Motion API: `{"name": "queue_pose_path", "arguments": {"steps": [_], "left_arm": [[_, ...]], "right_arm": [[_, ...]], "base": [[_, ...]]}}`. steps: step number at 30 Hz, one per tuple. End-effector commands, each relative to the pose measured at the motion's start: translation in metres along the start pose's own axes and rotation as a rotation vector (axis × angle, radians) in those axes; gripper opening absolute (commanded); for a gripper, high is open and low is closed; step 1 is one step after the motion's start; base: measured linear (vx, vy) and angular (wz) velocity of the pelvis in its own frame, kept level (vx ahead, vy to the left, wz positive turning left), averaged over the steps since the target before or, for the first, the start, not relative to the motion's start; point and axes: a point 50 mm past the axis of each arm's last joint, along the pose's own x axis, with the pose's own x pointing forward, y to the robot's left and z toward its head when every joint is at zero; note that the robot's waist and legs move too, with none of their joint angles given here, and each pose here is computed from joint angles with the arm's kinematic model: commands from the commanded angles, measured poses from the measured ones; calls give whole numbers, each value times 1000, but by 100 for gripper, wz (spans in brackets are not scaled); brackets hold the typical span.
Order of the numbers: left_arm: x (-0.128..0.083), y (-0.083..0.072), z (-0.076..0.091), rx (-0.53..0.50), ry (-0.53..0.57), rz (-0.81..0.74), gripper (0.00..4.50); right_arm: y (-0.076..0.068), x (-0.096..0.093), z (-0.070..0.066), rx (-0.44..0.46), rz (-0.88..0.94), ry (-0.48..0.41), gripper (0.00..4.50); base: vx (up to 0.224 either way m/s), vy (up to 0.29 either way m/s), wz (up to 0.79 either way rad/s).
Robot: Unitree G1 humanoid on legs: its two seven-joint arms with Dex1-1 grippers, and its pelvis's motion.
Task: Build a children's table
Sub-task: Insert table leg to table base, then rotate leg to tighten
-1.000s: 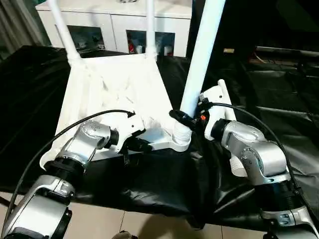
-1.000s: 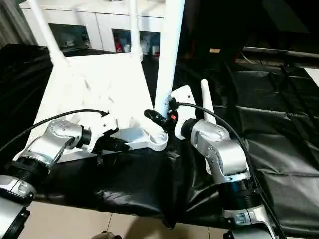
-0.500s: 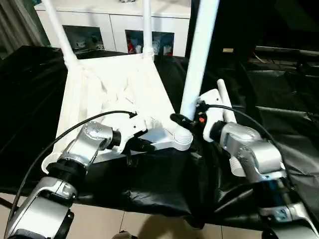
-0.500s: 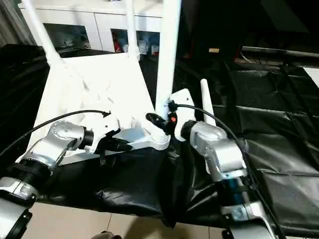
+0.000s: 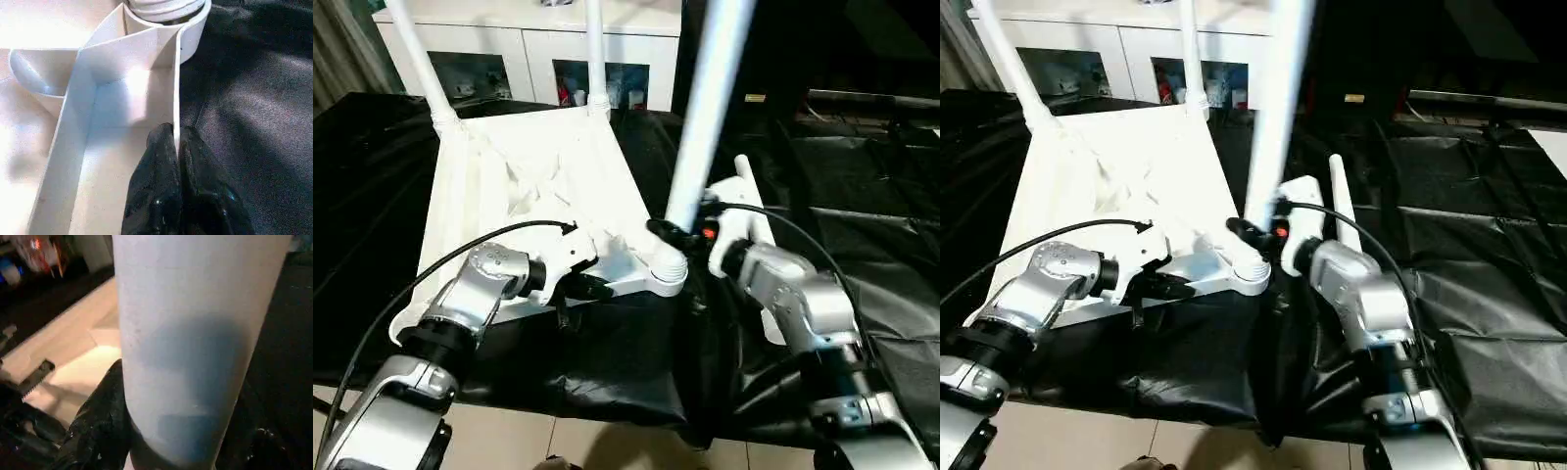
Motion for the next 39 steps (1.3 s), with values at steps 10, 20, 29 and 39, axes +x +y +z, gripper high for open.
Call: {"name": "queue_pose_path", "arguments": {"steps": [10,20,29,39], "left_arm": [[-13,9,8,-14,-82,80,0],[-13,7,7,3,-58,70,0],[-13,2,3,13,-30,58,0],[-17,5,0,18,-9,61,0]], "right_arm": [[2,-14,-41,10,-22,14,185],[13,-7,-48,-124,48,130,185],[18,-1,-65,-186,163,347,185],[14,-4,-77,-179,157,397,185]], "base": [[0,0,0],[0,0,0],[0,0,0],[0,0,0]]}}
